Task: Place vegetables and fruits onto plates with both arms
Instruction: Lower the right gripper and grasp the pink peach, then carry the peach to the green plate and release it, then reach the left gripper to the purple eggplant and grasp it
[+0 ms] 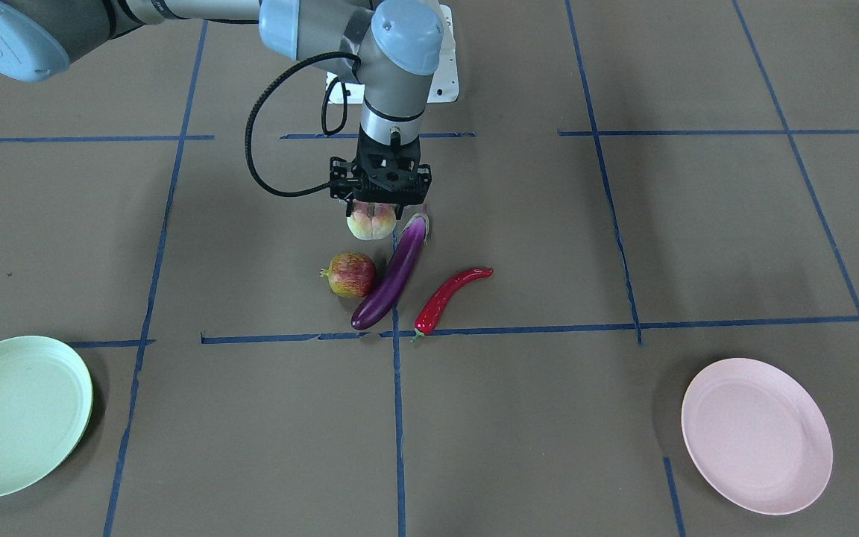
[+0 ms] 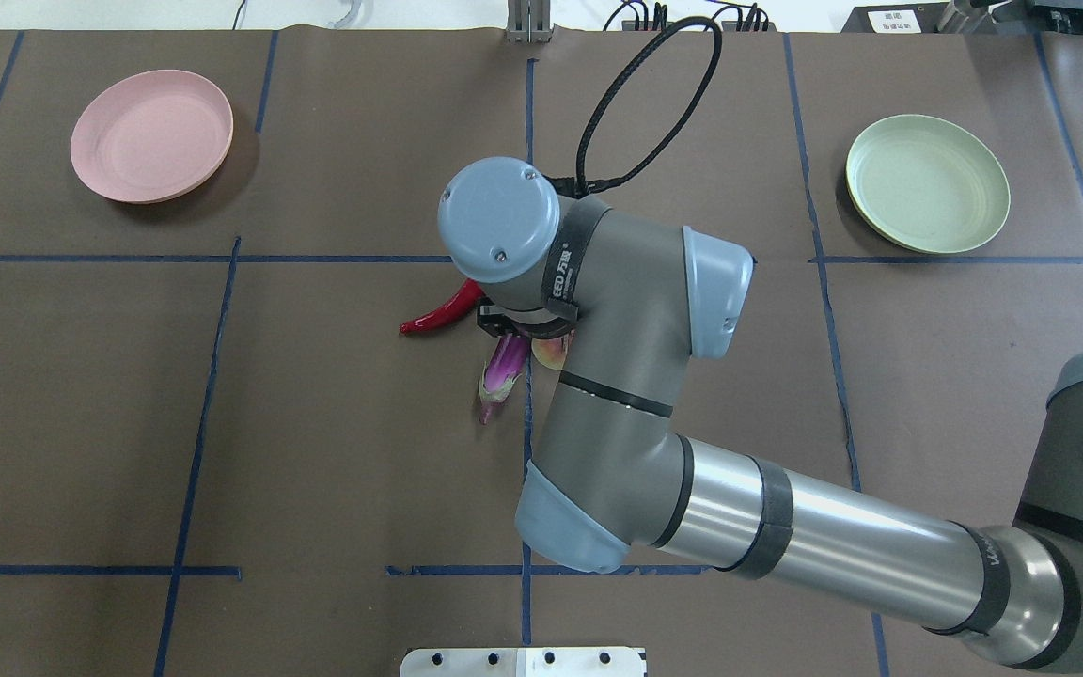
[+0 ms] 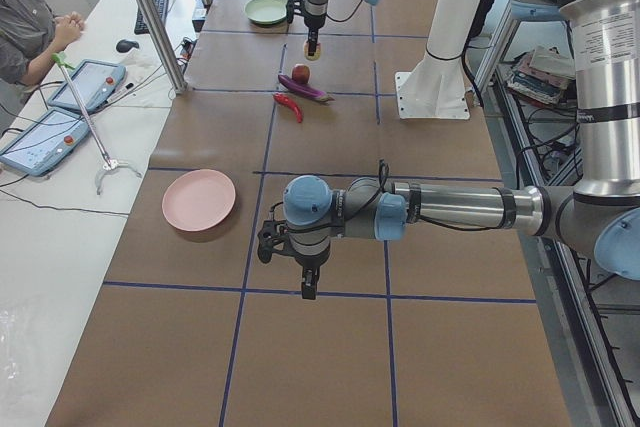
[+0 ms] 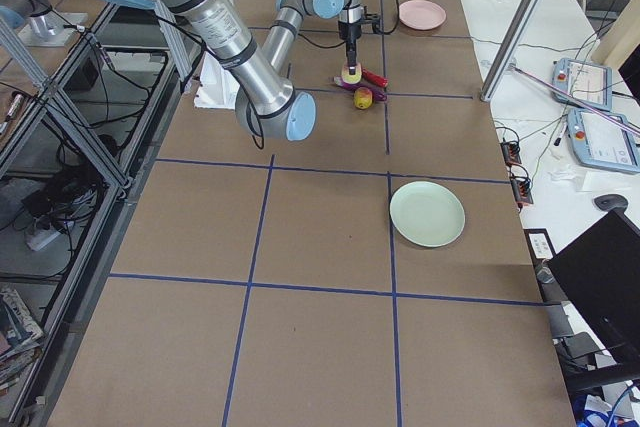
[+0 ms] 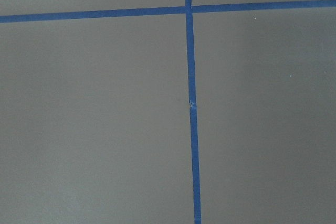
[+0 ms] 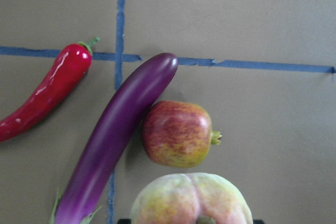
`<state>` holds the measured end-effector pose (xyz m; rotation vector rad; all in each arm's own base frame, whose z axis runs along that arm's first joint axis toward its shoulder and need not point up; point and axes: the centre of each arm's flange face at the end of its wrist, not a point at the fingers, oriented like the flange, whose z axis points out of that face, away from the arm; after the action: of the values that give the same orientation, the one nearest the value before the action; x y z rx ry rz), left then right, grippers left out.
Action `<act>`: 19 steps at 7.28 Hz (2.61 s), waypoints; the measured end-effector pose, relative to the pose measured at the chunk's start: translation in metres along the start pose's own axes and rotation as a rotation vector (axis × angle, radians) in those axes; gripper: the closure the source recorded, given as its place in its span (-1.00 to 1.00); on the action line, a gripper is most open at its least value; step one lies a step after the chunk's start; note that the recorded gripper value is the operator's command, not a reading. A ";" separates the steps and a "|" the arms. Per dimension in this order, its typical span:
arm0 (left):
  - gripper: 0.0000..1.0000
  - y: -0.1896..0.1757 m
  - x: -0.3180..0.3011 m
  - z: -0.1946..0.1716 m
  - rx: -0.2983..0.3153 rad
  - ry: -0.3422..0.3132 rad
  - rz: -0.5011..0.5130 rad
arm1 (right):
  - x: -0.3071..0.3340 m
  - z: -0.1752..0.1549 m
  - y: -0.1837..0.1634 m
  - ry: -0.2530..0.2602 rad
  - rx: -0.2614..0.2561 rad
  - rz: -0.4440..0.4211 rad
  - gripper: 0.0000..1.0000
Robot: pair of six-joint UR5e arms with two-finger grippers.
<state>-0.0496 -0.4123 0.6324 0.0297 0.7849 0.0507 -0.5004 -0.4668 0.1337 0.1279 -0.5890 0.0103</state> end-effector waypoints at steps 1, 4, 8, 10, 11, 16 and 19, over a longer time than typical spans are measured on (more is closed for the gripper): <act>-1.00 -0.010 0.008 -0.006 0.019 -0.001 0.026 | 0.042 0.001 -0.031 0.005 -0.016 -0.035 0.88; -1.00 -0.062 0.036 -0.029 0.115 -0.003 0.129 | 0.209 0.029 -0.112 -0.049 -0.015 -0.193 0.88; -1.00 -0.082 0.043 -0.026 0.117 0.004 0.151 | 0.382 0.123 -0.177 -0.068 0.009 -0.329 0.88; -1.00 -0.082 0.045 -0.027 0.119 0.005 0.155 | 0.444 0.181 -0.189 -0.108 0.023 -0.368 0.16; -1.00 -0.082 0.045 -0.028 0.120 0.005 0.156 | 0.459 0.200 -0.190 -0.116 0.029 -0.378 -0.39; -1.00 -0.086 0.058 -0.028 0.161 0.009 0.220 | 0.461 0.200 -0.192 -0.132 0.043 -0.386 -1.00; -1.00 -0.121 0.159 -0.004 0.147 0.060 0.301 | 0.489 0.149 -0.193 -0.157 0.041 -0.325 -1.00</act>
<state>0.0645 -0.5241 0.5120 0.2869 0.8380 0.2803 -0.1668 -0.6893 0.5050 0.2652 -0.7192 -0.3052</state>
